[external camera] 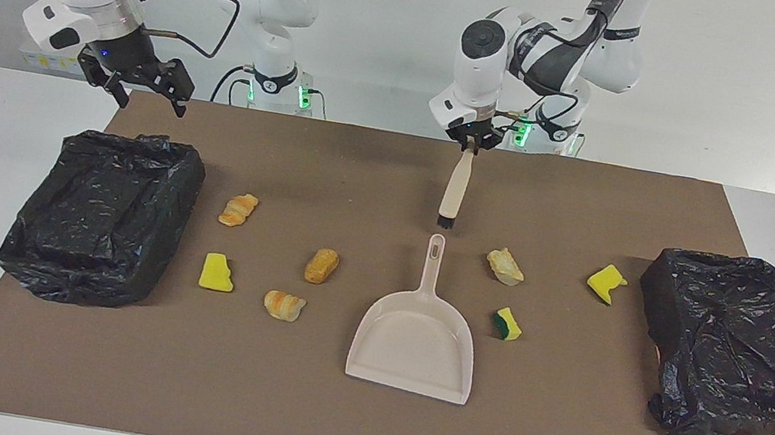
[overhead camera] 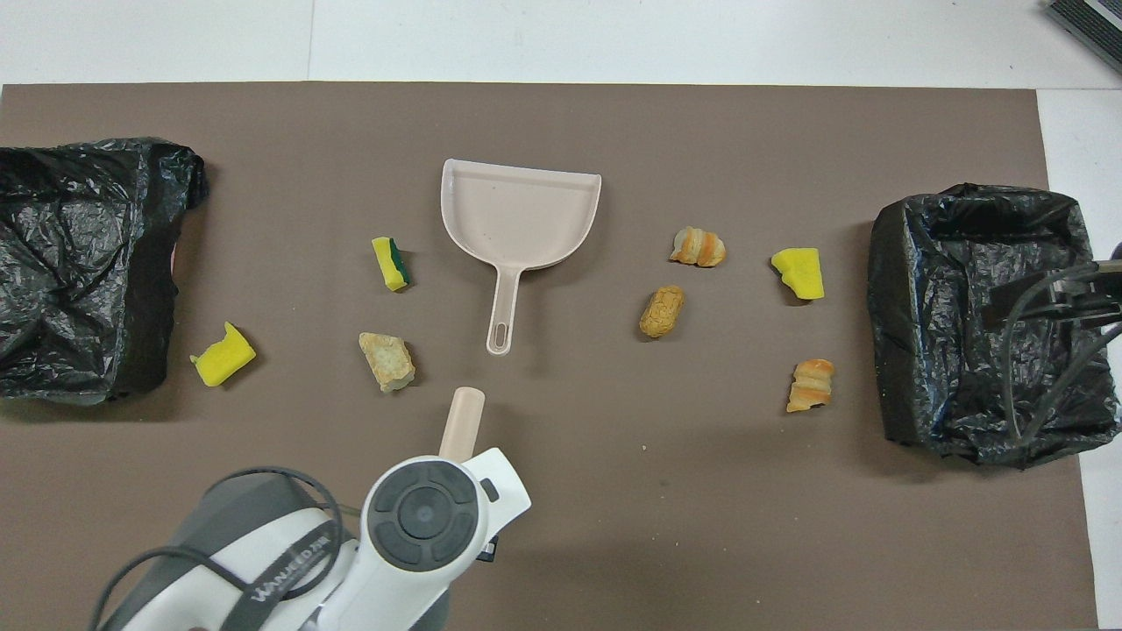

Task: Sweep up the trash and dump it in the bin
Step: 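Grasp the beige brush handle with the left gripper and lift it, then carry the brush toward the sponges while the right gripper reaches the dustpan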

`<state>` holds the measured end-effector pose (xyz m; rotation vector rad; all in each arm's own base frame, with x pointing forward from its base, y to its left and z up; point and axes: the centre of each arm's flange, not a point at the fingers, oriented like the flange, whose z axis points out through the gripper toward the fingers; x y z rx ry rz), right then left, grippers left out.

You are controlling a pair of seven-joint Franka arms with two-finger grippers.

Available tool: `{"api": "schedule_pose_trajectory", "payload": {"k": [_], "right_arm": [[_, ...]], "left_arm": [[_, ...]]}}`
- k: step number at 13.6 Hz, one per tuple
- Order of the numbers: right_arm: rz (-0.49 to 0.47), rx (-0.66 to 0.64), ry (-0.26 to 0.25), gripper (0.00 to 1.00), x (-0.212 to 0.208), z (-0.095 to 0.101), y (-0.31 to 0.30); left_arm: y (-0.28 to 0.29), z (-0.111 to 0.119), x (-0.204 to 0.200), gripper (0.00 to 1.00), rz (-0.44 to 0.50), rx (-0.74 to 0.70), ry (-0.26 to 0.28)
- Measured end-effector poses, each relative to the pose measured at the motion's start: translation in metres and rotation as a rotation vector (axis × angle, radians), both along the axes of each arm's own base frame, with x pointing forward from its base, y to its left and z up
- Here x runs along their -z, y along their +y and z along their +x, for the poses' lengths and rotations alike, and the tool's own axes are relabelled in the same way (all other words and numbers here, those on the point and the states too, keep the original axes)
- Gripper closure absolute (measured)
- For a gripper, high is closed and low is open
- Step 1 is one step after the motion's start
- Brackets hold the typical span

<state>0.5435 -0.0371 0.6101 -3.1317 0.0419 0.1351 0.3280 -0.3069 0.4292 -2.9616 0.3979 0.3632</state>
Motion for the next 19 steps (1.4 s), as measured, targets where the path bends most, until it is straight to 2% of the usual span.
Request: {"api": "schedule_pose_trajectory", "payload": {"k": [2,5,9,13,14,16,19], "right_arm": [[0.0,0.0,0.0,0.0,0.0,0.0,0.0],[0.0,0.0,0.0,0.0,0.0,0.0,0.0],[0.0,-0.005,0.0,0.0,0.0,0.0,0.003],[0.002,-0.012,0.027,0.0,0.004,-0.005,0.007],[0.001,-0.019,0.019,0.0,0.006,-0.006,0.009],[-0.002,-0.044,-0.033,0.0,0.012,-0.005,0.022],[0.002,-0.068,-0.055,0.0,0.036,0.003,0.066]], "left_arm": [[0.027,0.016,-0.033,0.74,0.004,-0.049,-0.004],[0.057,0.039,-0.054,0.74,0.035,-0.095,-0.059],[0.11,0.074,-0.048,0.74,0.094,-0.197,-0.084],[0.181,0.109,-0.04,0.74,0.105,-0.356,-0.095],[0.196,0.117,-0.037,0.74,0.109,-0.383,-0.106],[0.22,0.127,-0.029,0.74,0.138,-0.411,-0.119],[0.237,0.138,0.005,0.74,0.202,-0.411,-0.093]]}}
